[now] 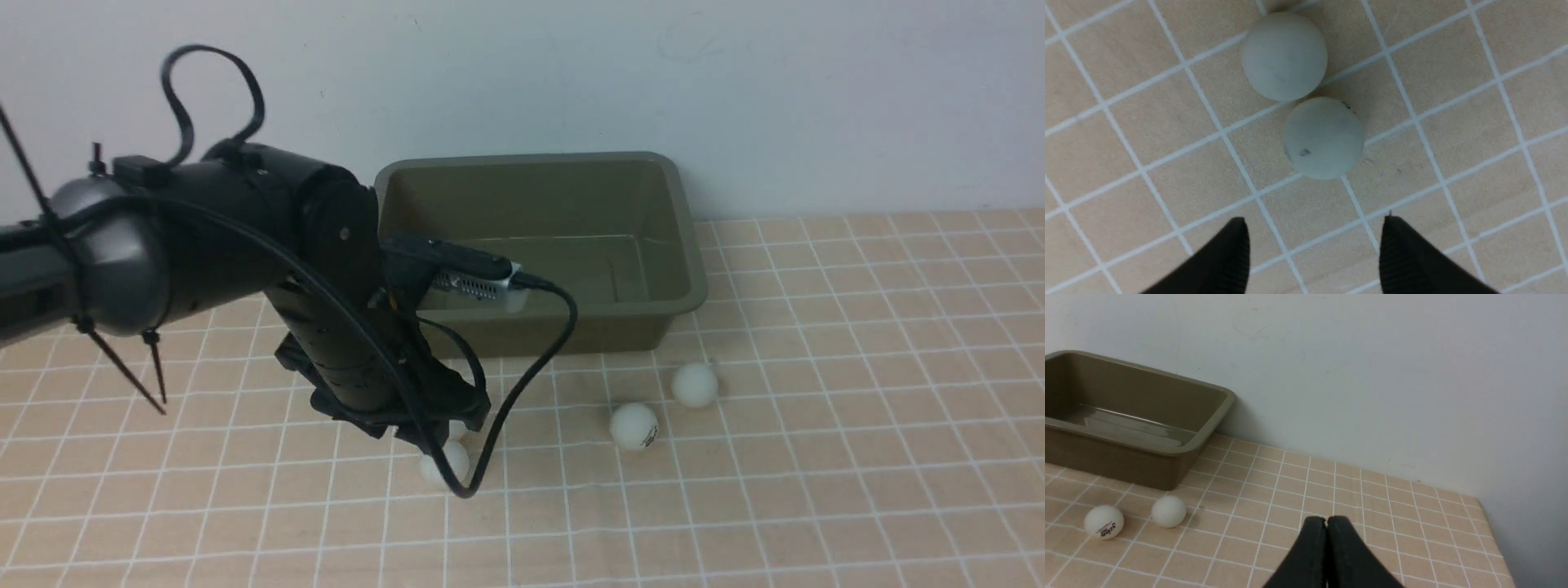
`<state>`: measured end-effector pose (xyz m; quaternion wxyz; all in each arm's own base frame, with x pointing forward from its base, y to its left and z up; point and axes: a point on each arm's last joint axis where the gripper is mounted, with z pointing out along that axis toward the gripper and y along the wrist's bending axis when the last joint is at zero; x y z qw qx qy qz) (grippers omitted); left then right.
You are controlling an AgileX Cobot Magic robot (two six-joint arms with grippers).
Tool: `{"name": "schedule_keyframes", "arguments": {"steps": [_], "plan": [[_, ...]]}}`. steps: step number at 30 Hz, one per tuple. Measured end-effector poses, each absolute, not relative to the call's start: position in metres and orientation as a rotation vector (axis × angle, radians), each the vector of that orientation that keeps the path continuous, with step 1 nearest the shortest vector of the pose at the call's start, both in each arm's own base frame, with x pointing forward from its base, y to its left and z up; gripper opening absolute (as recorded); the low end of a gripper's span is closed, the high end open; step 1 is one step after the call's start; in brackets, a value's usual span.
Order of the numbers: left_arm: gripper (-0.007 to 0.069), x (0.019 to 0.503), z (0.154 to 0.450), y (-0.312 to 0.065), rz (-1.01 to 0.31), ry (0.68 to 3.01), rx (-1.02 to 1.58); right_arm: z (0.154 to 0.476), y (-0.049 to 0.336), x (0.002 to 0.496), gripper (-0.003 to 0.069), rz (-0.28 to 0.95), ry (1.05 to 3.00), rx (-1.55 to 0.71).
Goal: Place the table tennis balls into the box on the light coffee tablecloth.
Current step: 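Reach for and grasp a ping pong ball on the table beside the basket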
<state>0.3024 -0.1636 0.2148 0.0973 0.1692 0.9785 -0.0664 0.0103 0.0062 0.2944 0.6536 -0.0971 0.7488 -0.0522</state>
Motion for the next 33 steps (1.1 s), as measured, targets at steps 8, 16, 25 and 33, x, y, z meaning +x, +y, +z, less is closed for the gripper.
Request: {"name": "schedule_keyframes", "arguments": {"steps": [8,16,25,33], "plan": [[0.0459,0.302,0.201,-0.179,-0.267,2.926,0.457,0.292,0.006,0.010,-0.0018,-0.118,1.721,-0.225],[0.0433,0.311,0.202,-0.186,-0.287,2.802,0.394,0.292,0.004,0.010,-0.0018,-0.162,1.723,-0.233],[0.0382,0.313,0.198,-0.181,-0.220,2.824,0.247,0.292,0.003,0.010,-0.0018,-0.175,1.724,-0.237],[0.0361,0.312,0.181,-0.180,-0.168,2.920,0.228,0.292,0.003,0.010,-0.0018,-0.178,1.724,-0.237]]}}
